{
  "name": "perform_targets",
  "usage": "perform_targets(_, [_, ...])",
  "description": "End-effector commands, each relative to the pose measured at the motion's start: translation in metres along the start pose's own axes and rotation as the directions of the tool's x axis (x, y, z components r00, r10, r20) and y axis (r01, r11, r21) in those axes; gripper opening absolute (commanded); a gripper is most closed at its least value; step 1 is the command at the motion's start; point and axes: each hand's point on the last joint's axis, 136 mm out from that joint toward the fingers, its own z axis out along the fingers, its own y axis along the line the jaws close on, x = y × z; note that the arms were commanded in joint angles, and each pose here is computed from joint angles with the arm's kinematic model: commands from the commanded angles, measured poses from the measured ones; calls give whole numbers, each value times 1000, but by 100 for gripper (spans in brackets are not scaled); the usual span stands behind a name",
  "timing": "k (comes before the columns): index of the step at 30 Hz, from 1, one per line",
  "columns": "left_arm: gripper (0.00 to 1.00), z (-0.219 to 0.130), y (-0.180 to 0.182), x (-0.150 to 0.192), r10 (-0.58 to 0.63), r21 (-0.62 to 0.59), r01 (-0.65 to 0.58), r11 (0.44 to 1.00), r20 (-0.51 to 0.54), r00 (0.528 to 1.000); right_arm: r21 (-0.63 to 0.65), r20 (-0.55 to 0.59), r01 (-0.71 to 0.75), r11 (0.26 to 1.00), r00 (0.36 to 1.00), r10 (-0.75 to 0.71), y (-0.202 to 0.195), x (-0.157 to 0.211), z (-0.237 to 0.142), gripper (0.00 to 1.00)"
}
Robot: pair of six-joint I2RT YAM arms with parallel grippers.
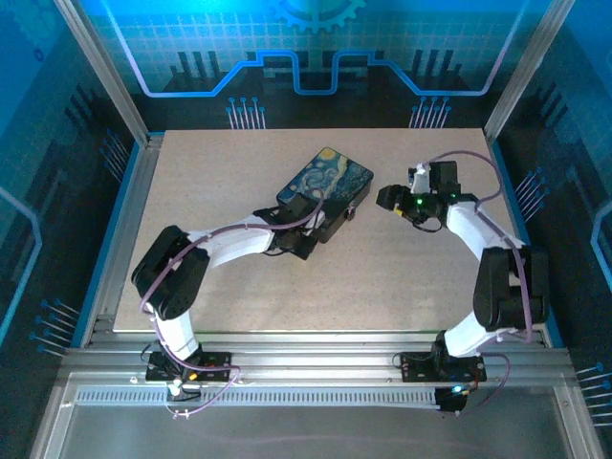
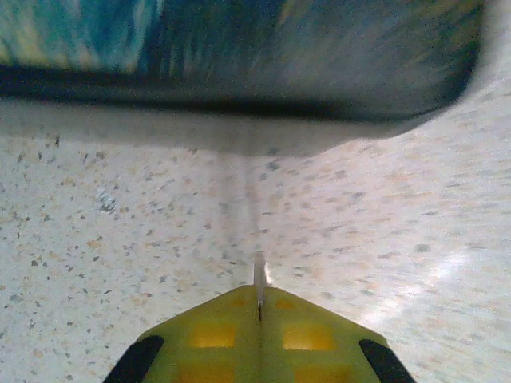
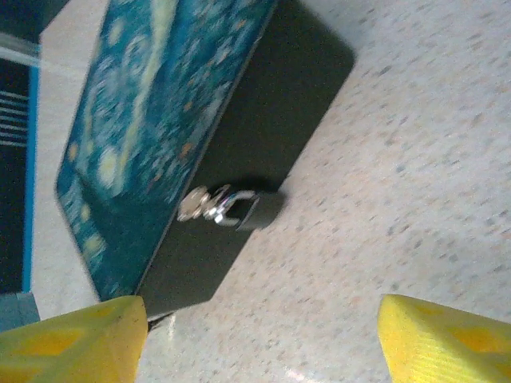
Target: Unlock a padlock with a key
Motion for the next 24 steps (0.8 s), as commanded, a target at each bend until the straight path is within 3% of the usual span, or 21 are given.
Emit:
perform_targets(1, [0,-40,-20,-32,-91,182,77,980,69,993,-159,-38,56,986,997,-63,38,27,-4,73])
perform_targets(7, [0,-80,-34,-67,-209,386,150,910,116,971,-401,-48,82,912,993,-110,84,62,-12,57])
perform_targets(11, [0,-103,-46,-88,-251,485,163,859,122,960,-510,6,278,814,947,-320,125,86,-21,54])
perform_targets(17, [0,-122,-54,-102,-285,541,205,816,67,956,-446,134,553,704,819,-558,145,91,-17,48])
perform_targets(24, [0,-128,-60,-106,-297,561,243,791,5,955,-331,232,693,640,717,-657,151,70,-4,47])
